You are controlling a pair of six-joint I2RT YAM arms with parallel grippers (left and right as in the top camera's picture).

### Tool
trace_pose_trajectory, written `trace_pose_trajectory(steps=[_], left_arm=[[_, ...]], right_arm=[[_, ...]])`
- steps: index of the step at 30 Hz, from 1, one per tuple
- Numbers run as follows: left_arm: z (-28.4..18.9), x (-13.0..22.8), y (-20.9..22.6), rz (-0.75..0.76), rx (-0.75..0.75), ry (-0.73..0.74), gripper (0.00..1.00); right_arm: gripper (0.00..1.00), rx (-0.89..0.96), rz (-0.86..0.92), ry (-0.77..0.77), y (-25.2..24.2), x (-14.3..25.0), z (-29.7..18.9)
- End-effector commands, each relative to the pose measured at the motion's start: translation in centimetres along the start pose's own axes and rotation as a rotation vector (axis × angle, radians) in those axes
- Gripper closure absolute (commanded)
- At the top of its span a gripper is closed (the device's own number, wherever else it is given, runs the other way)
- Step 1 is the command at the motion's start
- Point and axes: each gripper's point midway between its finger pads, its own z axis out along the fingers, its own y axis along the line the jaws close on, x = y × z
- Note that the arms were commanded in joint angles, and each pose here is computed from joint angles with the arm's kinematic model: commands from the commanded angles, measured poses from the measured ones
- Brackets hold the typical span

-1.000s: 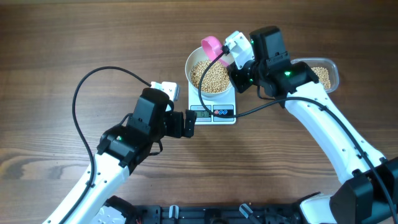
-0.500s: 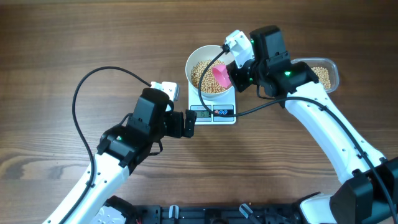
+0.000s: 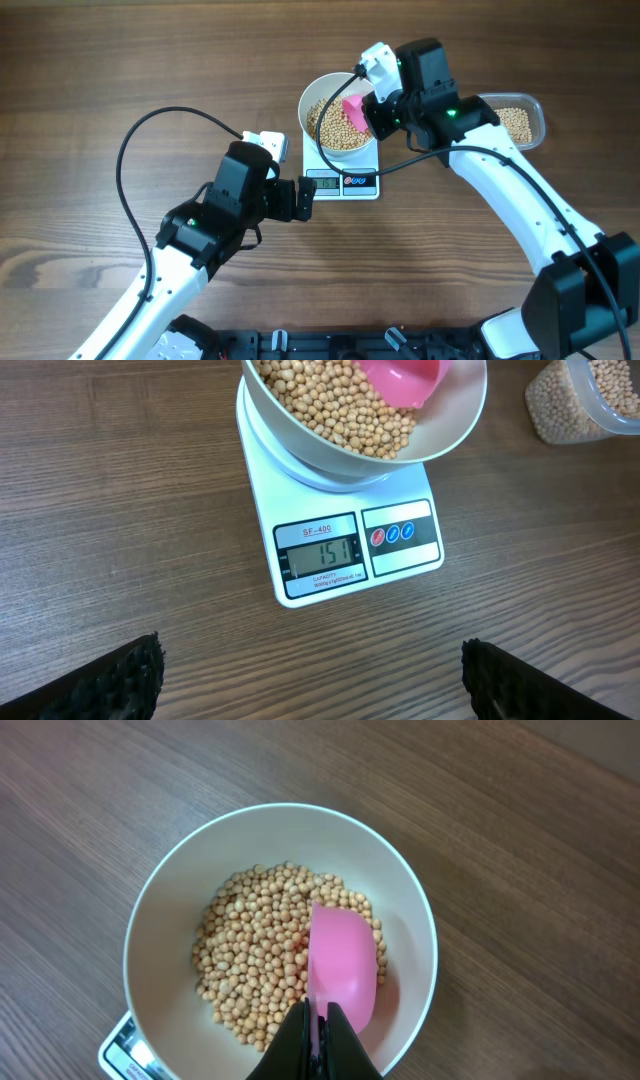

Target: Scoop item into bowl and weigh 150g on scale

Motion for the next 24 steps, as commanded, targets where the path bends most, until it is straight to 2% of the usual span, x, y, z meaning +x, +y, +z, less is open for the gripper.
trace_pose_trajectory(steps=[1,6,8,12,20,24], left_arm=[[0.0,-0.3,0.2,0.013,-0.011,-0.007,0.00],[0.0,-0.3,0.2,0.013,-0.011,-0.007,0.00],[0.0,-0.3,0.2,0.013,-0.011,-0.007,0.00],[0.0,-0.3,0.2,0.013,-0.011,-0.007,0.00],[0.0,-0.3,0.2,0.013,-0.011,-0.007,0.00],[0.0,-0.3,0.2,0.013,-0.011,-0.007,0.00]], right_arm=[[0.96,0.015,0.013,0.007,-0.4,-0.1,0.2],[0.96,-0.012,0.074,0.012,0.1,0.0,0.3],[0.96,-0.008,0.158,-0.014,-0.2,-0.6,0.3],[0.96,-0.168,0.323,-0.039,0.4,-1.1,-0.4],[0.96,-0.214,0.462,-0.046,-0.8,-1.1,-1.0],[0.96,-0.251,0.586,-0.122,-4.0,-2.0,-3.2]])
